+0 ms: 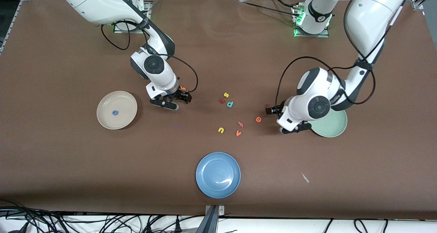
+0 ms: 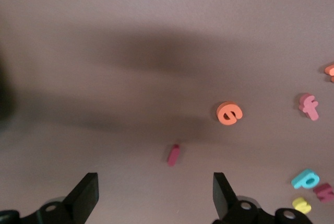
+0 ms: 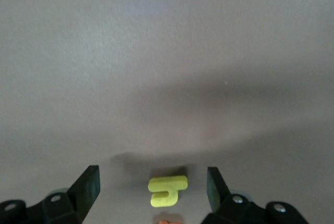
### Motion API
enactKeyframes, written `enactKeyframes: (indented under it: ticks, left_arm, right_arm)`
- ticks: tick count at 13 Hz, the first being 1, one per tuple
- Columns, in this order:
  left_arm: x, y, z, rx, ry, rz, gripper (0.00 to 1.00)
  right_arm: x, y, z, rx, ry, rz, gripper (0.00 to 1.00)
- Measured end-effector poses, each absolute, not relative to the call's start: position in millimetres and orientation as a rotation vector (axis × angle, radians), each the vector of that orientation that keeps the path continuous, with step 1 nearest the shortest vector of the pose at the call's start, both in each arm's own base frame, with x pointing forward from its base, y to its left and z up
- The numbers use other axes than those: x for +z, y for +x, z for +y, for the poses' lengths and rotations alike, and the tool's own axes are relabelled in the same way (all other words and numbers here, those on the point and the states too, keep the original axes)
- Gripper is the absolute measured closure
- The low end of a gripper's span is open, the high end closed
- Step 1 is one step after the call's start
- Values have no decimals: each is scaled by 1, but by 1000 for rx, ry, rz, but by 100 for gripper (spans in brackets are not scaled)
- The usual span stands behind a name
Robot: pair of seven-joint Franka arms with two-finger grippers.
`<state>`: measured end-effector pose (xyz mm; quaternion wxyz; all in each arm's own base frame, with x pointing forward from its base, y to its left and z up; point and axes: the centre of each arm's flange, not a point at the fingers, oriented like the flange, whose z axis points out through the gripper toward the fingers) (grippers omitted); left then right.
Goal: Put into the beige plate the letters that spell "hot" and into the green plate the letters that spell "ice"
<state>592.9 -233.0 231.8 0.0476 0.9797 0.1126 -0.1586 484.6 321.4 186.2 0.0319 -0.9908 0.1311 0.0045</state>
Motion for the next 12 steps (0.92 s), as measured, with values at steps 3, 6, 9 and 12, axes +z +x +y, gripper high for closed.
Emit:
enactKeyframes:
  ticks: [3, 6, 9, 12]
  left_arm:
    - [224, 592, -228, -483, 2981, 361, 4]
    - [224, 592, -228, -483, 2981, 362, 4]
    - [223, 592, -228, -484, 2981, 361, 4]
    - [223, 591, -228, -486, 2981, 360, 4]
  right_arm:
    - [172, 466, 320, 39, -3049, 381, 11]
    - [171, 463, 320, 27, -3054, 355, 34]
    - [172, 465, 317, 5, -3064, 339, 52]
    - [176, 471, 310, -35, -3076, 321, 63]
